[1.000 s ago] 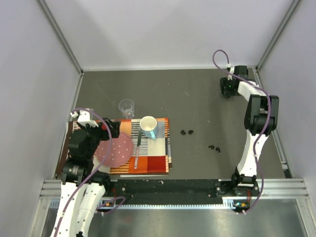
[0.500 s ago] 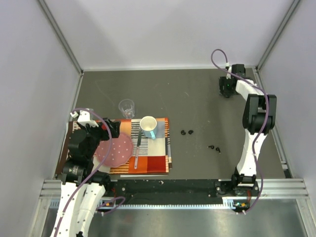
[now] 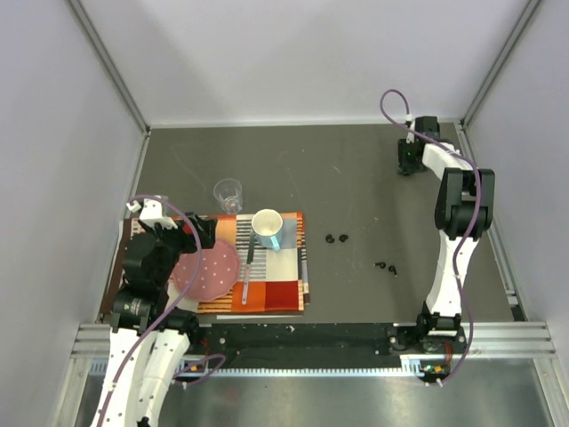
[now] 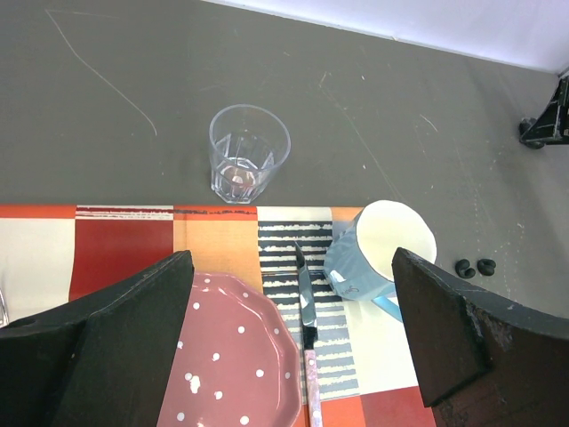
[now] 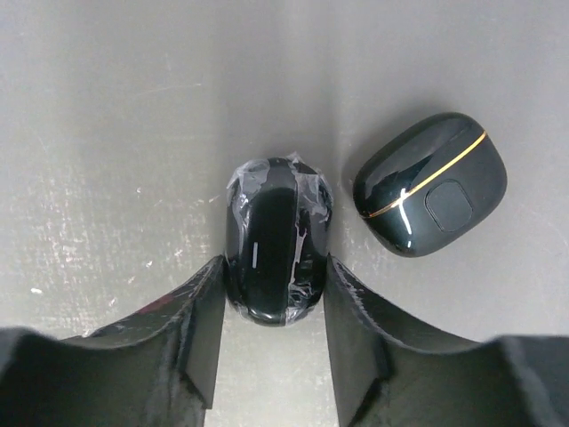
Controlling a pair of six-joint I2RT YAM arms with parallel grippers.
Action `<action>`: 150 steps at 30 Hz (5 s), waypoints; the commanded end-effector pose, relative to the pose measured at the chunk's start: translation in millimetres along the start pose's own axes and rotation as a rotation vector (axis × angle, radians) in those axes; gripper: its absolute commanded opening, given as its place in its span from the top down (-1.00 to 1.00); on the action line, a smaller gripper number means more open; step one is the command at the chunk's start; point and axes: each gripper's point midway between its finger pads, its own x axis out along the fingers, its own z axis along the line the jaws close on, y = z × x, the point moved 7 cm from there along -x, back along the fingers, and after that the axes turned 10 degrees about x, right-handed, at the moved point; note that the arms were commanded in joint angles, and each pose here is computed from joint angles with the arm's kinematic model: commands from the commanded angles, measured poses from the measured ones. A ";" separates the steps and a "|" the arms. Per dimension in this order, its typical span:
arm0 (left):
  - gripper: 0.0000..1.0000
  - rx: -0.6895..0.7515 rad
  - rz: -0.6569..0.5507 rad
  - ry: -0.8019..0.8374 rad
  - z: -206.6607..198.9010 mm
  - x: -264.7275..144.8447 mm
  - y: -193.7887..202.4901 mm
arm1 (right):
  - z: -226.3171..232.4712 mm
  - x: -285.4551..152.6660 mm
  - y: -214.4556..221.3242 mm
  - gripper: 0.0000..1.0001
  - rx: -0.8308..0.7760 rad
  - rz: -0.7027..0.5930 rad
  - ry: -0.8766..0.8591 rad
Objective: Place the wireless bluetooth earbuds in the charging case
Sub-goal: Pick up the charging case at the center of the board.
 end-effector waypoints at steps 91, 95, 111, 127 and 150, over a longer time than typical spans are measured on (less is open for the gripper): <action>-0.94 -0.144 0.083 0.867 -146.7 23.1 -27.6 | 156.2 -342.5 199.4 1.00 -0.652 -0.453 -1.040; -0.93 -0.166 0.087 0.901 -163.8 28.0 -28.5 | 166.6 -346.3 204.1 1.00 -0.691 -0.439 -1.061; -0.75 -0.213 0.219 0.943 -205.1 42.8 1.8 | 186.2 -351.9 202.5 1.00 -0.738 -0.463 -1.050; -0.32 -0.209 0.300 0.985 -228.3 49.6 14.6 | 190.2 -353.8 203.1 1.00 -0.756 -0.485 -1.051; 0.95 -0.161 0.352 0.998 -234.2 52.4 19.3 | 187.4 -353.5 200.3 1.00 -0.754 -0.524 -1.028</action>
